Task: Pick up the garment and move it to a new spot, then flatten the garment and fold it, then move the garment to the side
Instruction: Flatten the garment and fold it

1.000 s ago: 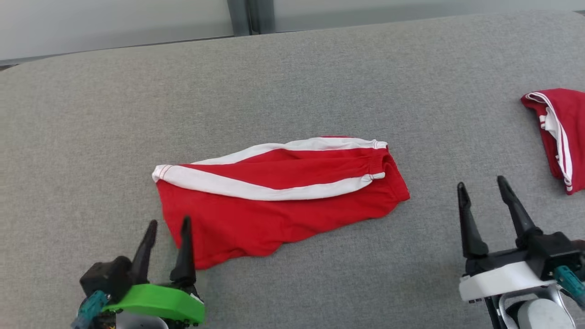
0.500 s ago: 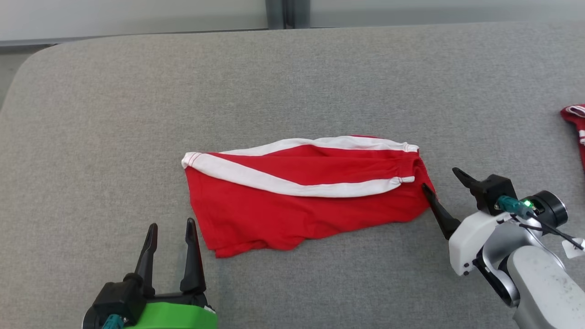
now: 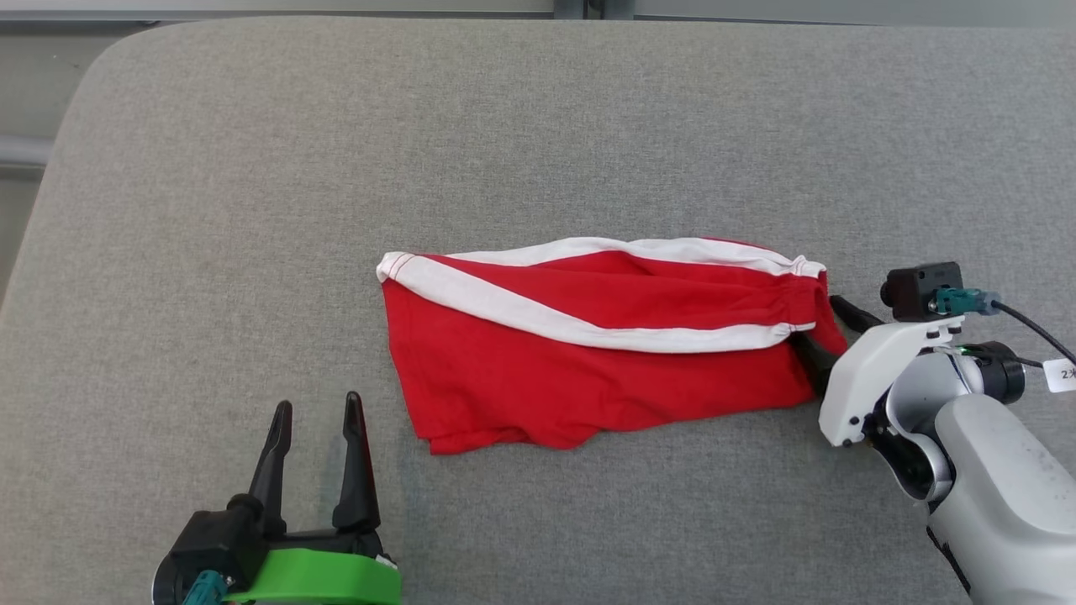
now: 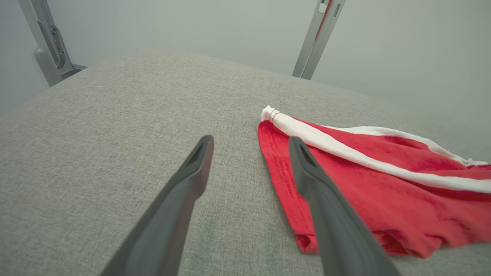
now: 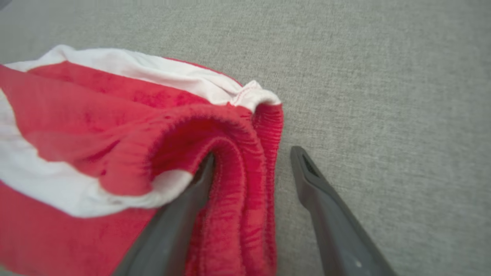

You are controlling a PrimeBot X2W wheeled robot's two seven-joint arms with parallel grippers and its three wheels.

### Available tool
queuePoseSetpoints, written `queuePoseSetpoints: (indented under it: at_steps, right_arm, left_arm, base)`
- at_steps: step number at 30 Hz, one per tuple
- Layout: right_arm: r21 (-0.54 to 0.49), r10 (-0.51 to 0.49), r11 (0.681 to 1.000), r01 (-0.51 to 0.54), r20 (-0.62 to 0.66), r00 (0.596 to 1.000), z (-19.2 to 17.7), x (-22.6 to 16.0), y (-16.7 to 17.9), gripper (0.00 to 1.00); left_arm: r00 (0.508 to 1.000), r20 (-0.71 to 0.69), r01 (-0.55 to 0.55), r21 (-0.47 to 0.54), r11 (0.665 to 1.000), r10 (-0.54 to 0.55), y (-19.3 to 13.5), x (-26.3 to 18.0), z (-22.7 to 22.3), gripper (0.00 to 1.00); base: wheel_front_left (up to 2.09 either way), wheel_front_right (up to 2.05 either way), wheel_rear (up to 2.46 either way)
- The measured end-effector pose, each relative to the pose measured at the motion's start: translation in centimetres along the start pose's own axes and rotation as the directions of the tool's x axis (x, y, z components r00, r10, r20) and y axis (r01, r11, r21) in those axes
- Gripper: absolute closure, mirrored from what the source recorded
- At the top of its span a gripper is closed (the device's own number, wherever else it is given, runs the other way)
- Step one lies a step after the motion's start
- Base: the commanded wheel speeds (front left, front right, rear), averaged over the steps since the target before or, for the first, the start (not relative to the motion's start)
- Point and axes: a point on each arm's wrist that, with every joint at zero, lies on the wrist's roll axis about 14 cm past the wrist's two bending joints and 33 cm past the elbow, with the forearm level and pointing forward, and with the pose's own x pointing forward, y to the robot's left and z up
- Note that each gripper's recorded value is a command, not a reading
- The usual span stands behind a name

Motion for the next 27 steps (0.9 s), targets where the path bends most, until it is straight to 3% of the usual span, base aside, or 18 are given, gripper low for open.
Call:
queuePoseSetpoints:
  at_steps: [1, 6, 11, 15, 18, 22, 27]
  right_arm:
    - [0.028, 0.008, 1.000, -0.008, 0.000, 1.000, 0.1, 0.1, 0.1, 1.00]
    - [0.211, 0.007, 0.977, -0.011, 0.020, 1.000, 0.8, -1.0, -0.9, 1.00]
    - [0.247, -0.172, 0.955, 0.163, 0.013, 0.985, 1.6, -5.6, -9.4, 1.00]
    - [0.242, -0.378, 0.898, 0.368, -0.005, 0.926, 2.2, -11.5, -17.7, 1.00]
    - [0.232, -0.459, 0.862, 0.450, -0.015, 0.888, 2.9, -14.6, -20.8, 1.00]
    - [0.221, -0.402, 0.893, 0.391, 0.005, 0.916, 4.8, -14.3, -18.9, 1.00]
    - [0.222, -0.257, 0.943, 0.248, 0.010, 0.966, 5.4, -11.4, -12.6, 1.00]
  left_arm:
    - [1.000, 0.000, 0.005, 0.002, 1.000, -0.005, -0.1, 0.0, 0.0, 0.00]
    - [1.000, -0.007, 0.030, 0.008, 1.000, -0.030, -0.6, -0.3, -0.3, 0.00]
    - [0.999, -0.002, 0.049, 0.013, 0.999, -0.049, -1.0, -0.4, -0.1, 0.00]
    - [0.998, 0.001, 0.068, 0.018, 0.998, -0.068, -1.4, -0.5, 0.0, 0.00]
    - [0.997, 0.004, 0.074, 0.019, 0.997, -0.075, -1.5, -0.6, 0.1, 0.00]
    - [0.998, -0.005, 0.061, 0.015, 0.998, -0.061, -1.3, -1.0, -0.2, 0.00]
    - [0.996, -0.034, 0.078, 0.004, 0.997, -0.077, -2.2, -1.1, -1.1, 0.00]
  base:
    - [0.00, 0.00, 0.00]
    - [0.00, 0.00, 0.00]
    - [0.00, 0.00, 0.00]
    - [0.00, 0.00, 0.00]
    - [0.00, 0.00, 0.00]
    - [0.00, 0.00, 0.00]
    - [0.00, 0.00, 0.00]
